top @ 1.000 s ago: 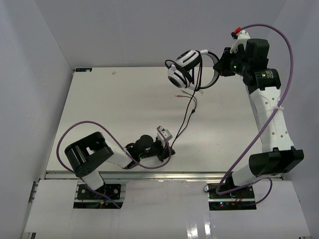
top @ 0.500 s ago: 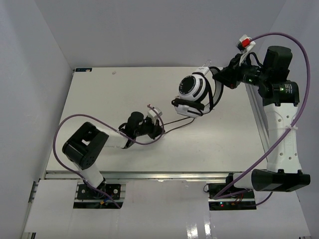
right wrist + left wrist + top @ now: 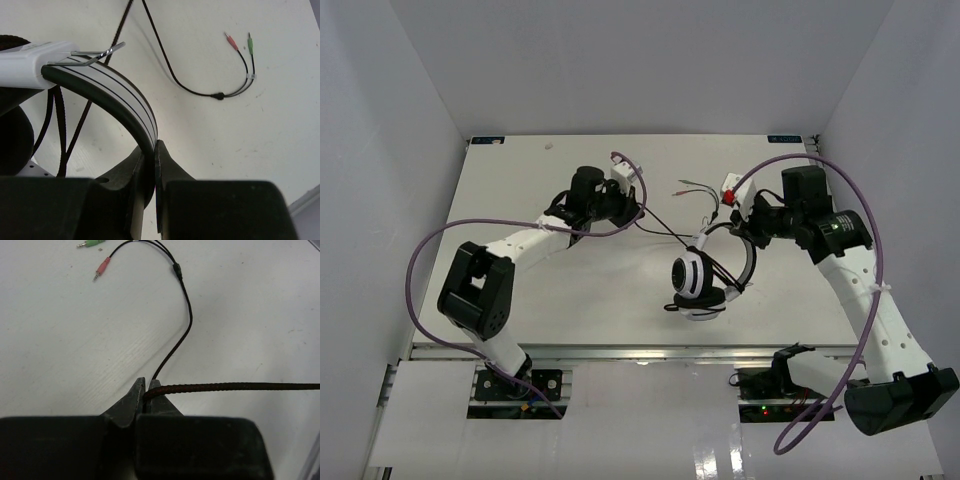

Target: Wrap the headphones

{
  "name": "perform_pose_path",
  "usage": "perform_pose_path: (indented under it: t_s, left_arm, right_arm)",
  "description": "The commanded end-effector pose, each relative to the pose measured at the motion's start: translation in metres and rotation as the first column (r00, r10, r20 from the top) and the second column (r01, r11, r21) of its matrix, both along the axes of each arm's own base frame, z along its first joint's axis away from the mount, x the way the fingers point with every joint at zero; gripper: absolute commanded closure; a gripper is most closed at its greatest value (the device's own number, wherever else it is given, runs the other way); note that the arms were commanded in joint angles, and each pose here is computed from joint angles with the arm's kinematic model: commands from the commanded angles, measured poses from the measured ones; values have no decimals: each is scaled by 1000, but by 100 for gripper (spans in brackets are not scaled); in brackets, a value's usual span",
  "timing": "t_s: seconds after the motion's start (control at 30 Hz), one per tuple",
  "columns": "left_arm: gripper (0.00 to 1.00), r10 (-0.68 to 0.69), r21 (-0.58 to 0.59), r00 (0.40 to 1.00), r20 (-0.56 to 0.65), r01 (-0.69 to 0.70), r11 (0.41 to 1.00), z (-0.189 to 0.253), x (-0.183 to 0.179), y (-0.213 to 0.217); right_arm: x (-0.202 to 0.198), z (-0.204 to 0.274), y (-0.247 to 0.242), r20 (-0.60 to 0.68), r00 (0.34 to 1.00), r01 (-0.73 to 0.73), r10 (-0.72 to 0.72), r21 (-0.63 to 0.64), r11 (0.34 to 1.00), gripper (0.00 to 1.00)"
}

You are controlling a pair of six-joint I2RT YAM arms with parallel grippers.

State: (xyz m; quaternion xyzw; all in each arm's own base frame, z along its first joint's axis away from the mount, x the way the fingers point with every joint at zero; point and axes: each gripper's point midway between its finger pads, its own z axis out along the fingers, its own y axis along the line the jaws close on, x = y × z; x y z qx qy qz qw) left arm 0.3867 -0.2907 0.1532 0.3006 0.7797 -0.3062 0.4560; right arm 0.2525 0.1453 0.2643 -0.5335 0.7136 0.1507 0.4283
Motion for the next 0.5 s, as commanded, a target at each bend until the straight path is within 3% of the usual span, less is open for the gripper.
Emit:
perform_pose_path:
  t_s: [0.0,0.17,0.47]
  left_arm:
    - [97,-44,-87,998,-43,40,995,65,-13,2]
    - [99,-205,-268,957,-206,147,952,107,-48,-22]
    - [100,-384,-425,875,-296,239,873,157,-100,-29]
  right_arm:
    - [25,-11,-12,94,988,133,-124,-92,987,92]
    - [56,-26,-11,175,953,278,-249,-171,945,92]
    - [116,-22,-21,317,824,542,-469,-201,816,92]
